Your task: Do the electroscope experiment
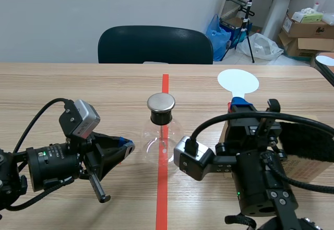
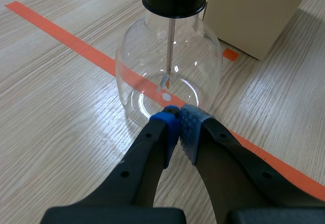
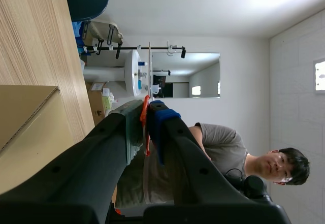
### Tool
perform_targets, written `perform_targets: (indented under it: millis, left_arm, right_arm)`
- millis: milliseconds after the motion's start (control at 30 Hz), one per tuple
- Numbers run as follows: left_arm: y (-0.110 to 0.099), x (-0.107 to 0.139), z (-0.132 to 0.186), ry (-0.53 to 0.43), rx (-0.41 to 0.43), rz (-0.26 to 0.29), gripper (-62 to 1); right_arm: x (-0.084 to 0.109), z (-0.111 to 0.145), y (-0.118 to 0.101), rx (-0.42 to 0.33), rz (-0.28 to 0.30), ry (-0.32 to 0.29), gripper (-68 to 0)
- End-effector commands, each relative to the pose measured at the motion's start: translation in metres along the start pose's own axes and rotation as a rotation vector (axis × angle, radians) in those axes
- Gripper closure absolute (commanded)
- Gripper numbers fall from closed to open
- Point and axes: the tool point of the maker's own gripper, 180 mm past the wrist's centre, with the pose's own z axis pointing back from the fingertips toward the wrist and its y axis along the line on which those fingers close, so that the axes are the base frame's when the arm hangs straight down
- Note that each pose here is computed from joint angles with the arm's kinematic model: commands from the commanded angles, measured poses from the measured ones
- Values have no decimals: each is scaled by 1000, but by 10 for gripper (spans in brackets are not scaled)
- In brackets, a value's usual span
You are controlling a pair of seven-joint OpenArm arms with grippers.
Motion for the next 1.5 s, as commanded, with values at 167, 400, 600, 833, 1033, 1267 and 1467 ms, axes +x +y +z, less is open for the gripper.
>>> perform_targets:
  millis: [167, 400, 600, 833, 1033, 1267, 1467]
  left_arm:
    - [0, 9, 1, -34, 2, 4, -30]
    - [0, 9, 1, -34, 3, 4, -30]
    - [0, 9, 1, -34, 3, 4, -30]
    - [0, 9, 1, -34, 3, 4, -30]
    - [0, 8, 2, -32, 3, 4, -30]
    - [-30, 36, 43, -154, -20, -10, -30]
    - [-73, 65, 87, -202, -128, 2, -30]
  right_arm:
    - [-2, -6, -13, -47, -8, 4, -9]
    - [-2, -6, -13, -45, -9, 5, -9]
    - [-4, -6, -11, -36, -21, 13, -9]
    - [-8, -5, -8, -21, -39, 17, -9]
    - [-20, 5, -8, -31, -39, 3, -9]
    - [-35, 20, -15, -69, -32, -15, -9]
    - [-51, 36, -14, -68, -8, -18, -9]
